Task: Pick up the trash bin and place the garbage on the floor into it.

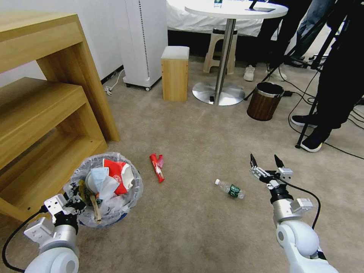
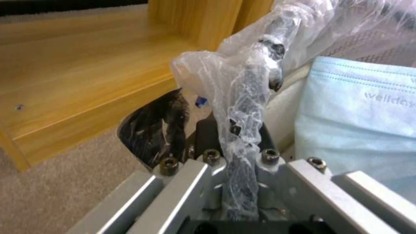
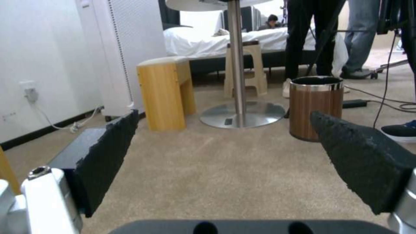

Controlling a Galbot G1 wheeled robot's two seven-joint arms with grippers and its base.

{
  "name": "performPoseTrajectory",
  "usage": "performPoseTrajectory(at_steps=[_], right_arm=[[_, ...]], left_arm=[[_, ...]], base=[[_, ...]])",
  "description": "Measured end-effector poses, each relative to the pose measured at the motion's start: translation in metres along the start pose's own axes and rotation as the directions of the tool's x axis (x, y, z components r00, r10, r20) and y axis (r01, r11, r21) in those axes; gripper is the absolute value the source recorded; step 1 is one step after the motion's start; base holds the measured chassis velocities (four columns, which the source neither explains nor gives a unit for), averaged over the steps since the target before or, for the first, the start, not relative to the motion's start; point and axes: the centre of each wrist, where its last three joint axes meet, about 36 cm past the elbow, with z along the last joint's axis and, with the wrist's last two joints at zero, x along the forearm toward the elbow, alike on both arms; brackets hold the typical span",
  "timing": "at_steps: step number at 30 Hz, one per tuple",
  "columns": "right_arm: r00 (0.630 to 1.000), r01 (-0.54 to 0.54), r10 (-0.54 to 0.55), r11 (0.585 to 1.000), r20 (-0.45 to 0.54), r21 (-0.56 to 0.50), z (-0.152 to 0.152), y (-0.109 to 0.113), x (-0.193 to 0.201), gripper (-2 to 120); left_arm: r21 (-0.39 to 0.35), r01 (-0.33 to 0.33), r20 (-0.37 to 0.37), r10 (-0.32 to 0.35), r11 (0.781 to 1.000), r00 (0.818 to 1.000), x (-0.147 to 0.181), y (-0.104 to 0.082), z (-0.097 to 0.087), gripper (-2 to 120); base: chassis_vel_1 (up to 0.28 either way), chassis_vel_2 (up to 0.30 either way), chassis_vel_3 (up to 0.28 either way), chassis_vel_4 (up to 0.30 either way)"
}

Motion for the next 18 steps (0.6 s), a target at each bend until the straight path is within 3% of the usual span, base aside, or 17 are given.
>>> performPoseTrajectory(at_steps=[10,18], right_arm=[[1.0,0.015,-0.015,1.0,0.011,0.008,-0.0004,0.0007,-0.002,100],[1.0,0.024,-0.024,1.0,0.008,0.011,0.0034,0.0,-0.0068,100]], left_arm=[[-0.003,-0.013,0.007,0.013,1.0,1.0,0.003,-0.0015,-0.0023,1],[-0.01,-0.017,0.01,0.017,1.0,1.0,0.0049,0.0004,-0.0026,1]], base=[[-0.068,0.057,0.062,-0.05],[-0.202,0.19,0.218,-0.19]])
